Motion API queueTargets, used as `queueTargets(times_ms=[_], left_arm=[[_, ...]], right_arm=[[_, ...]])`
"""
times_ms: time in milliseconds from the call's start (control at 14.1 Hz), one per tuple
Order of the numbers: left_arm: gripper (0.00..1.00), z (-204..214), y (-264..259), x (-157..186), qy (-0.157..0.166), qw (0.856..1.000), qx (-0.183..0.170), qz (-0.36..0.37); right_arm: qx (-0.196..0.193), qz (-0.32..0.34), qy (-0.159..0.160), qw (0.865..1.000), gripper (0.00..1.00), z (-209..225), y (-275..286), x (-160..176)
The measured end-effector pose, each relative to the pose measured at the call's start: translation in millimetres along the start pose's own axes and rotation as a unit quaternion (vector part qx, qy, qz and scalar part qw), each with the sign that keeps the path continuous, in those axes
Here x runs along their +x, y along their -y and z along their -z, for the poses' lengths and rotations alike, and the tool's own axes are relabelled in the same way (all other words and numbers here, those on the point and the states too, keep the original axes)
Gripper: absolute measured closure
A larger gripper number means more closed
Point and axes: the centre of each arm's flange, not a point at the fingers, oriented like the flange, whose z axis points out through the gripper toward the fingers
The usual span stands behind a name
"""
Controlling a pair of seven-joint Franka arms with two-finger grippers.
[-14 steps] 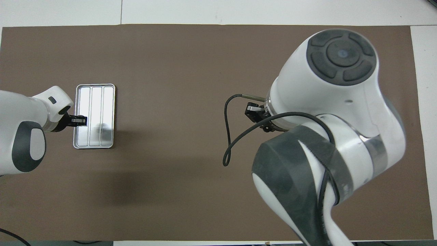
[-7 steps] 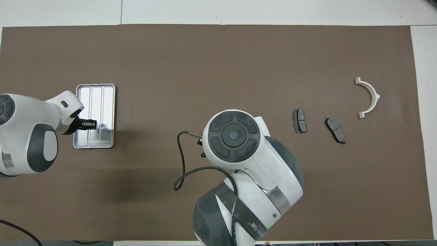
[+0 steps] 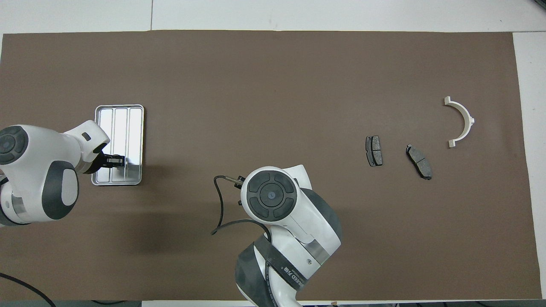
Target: Pick bearing gear from pile to tray
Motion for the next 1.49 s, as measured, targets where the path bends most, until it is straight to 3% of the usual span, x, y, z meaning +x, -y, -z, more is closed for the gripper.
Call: queueTargets(times_ms=[425, 638, 992, 1134, 1205, 1417, 1488], left_arm=[[0.66, -15.4, -0.4, -5.5, 0.0, 1.0, 0.0, 0.0], [0.66, -15.7, -0.3, -5.0, -0.003, 1.0, 0.001, 0.0], [0.15, -17.6, -0.1, -5.3, -0.002, 1.0, 0.001, 0.001], [0.1, -13.9, 0.2, -2.2, -0.007, 1.0, 0.001, 0.001], [0.01, -9.4, 0.5, 1.4, -0.012, 1.0, 0.002, 0.001], [0.0, 5.6, -1.2, 13.4, -0.026, 1.0, 0.003, 0.002], [0.0, 8.1, -7.1, 15.8, -0.029, 1.0, 0.002, 0.006]], right_arm=[[-0.023, 0.004, 0.005, 1.0, 0.76, -46.0, -2.3, -4.8], [-0.043, -0.002, -0.02, 0.999, 0.76, -80.4, 0.4, -8.7], [-0.05, 0.005, -0.024, 0.998, 0.76, -102.0, 2.6, -13.6], [-0.05, 0.006, -0.024, 0.998, 0.76, -102.0, 3.0, -15.0], [-0.05, 0.006, -0.024, 0.998, 0.76, -102.0, 3.1, -15.1], [-0.05, 0.001, -0.025, 0.998, 0.76, -102.0, 3.0, -14.7], [-0.049, -0.006, -0.025, 0.998, 0.69, -102.0, 2.8, -14.1]])
